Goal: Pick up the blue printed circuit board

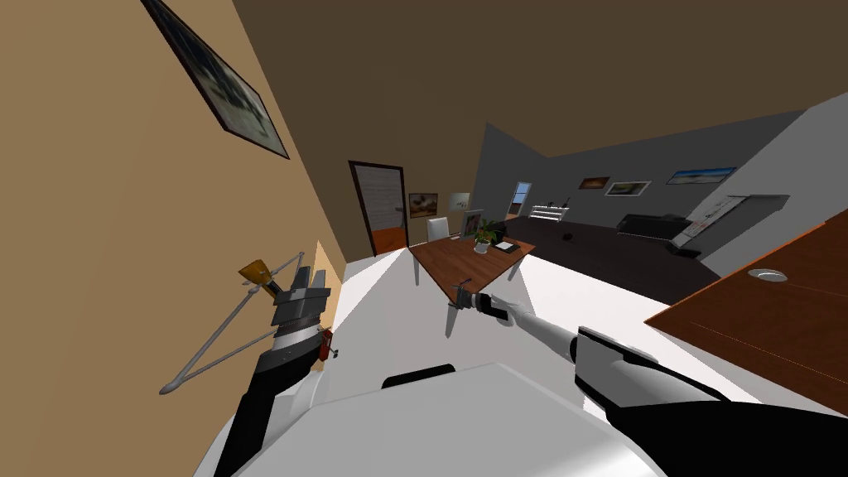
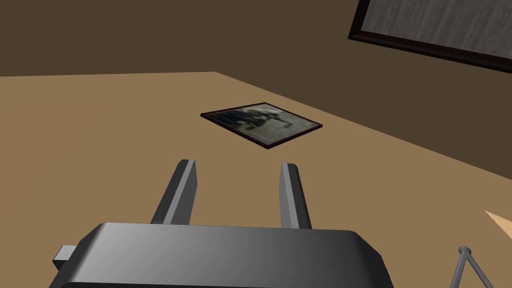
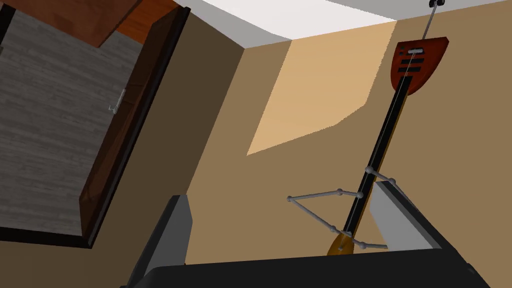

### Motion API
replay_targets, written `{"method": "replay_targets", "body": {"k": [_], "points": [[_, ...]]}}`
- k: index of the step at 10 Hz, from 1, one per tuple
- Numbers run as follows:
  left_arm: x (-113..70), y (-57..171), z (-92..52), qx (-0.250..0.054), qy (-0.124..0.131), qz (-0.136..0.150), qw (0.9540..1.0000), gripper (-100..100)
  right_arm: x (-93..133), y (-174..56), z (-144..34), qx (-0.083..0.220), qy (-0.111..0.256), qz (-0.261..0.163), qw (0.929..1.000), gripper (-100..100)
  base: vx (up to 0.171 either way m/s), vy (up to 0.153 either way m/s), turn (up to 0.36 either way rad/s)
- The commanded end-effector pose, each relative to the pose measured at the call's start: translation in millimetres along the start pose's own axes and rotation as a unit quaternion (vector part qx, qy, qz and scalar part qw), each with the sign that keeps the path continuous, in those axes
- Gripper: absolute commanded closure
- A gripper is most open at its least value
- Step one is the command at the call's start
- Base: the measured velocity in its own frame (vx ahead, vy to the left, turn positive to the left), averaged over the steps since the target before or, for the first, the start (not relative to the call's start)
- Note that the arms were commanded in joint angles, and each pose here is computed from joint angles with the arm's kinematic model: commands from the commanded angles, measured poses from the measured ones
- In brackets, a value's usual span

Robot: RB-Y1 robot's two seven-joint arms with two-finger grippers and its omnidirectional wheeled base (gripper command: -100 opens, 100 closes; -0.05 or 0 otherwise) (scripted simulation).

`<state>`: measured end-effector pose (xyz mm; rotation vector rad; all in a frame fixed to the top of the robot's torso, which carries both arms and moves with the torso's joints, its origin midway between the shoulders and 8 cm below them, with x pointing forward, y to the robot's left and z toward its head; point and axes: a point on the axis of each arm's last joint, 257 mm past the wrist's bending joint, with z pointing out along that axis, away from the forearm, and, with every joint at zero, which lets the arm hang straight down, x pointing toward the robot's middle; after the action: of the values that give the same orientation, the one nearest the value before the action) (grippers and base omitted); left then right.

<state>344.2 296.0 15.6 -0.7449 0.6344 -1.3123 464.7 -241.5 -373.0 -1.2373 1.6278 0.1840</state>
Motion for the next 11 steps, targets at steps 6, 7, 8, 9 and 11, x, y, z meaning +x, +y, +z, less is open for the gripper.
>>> {"method": "replay_targets", "body": {"k": [6,7,8,9,11], "points": [[0.0,0.0,0.0,0.000,0.000,0.000,1.0000,0,104.6,-25.1,-51.7,-0.023,0.142,-0.111,0.9833,-100,0.039,-0.017,0.108],[0.0,0.0,0.0,0.000,0.000,0.000,1.0000,0,104.6,-25.1,-51.7,-0.023,0.142,-0.111,0.9833,-100,0.034,-0.022,0.047],[0.0,0.0,0.0,0.000,0.000,0.000,1.0000,0,104.6,-25.1,-51.7,-0.023,0.142,-0.111,0.9833,-100,0.012,-0.013,-0.017],[0.0,0.0,0.0,0.000,0.000,0.000,1.0000,0,124.3,-29.8,-65.9,-0.031,0.170,-0.135,0.9756,-100,0.033,-0.014,0.119],[0.0,0.0,0.0,0.000,0.000,0.000,1.0000,0,142.4,-33.9,-80.2,-0.039,0.196,-0.156,0.9672,-100,0.040,-0.028,0.113]]}}
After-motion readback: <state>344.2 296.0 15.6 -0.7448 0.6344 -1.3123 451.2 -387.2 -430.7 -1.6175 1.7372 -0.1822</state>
